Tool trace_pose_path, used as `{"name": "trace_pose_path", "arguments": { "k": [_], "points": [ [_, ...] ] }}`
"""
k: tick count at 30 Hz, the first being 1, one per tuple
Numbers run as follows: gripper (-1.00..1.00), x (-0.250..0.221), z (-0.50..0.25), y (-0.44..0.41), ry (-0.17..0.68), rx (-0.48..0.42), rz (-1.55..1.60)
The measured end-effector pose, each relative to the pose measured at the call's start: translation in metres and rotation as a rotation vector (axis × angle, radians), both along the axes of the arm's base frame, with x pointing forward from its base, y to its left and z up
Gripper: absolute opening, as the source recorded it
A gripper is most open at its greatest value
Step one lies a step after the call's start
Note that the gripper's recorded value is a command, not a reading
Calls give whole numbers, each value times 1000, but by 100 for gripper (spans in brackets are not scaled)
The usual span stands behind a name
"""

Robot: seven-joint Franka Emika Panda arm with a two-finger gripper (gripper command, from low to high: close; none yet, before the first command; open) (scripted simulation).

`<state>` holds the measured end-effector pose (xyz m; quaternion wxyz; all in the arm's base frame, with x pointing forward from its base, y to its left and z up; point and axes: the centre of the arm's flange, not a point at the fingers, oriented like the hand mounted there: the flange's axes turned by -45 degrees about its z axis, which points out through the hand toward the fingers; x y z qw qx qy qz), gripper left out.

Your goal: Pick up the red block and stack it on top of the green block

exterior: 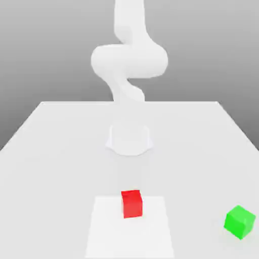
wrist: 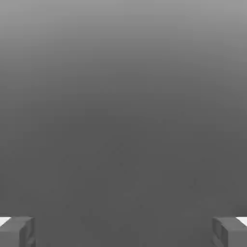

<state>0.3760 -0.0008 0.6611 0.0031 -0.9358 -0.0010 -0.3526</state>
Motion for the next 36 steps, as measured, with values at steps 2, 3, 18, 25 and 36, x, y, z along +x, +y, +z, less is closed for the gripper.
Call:
{"name": "trace_pose_path", "arguments": {
  "k": [2,3,18,25,36],
  "points": [
    [0,23,-49,0,76,-5,15],
    [0,32,-74,0,114,-8,23],
    [0,-10,-444,7,694,-64,150],
    [-100,-18,-513,7,718,-66,155],
    [-100,-17,-484,7,719,-66,155]
  ]
}}
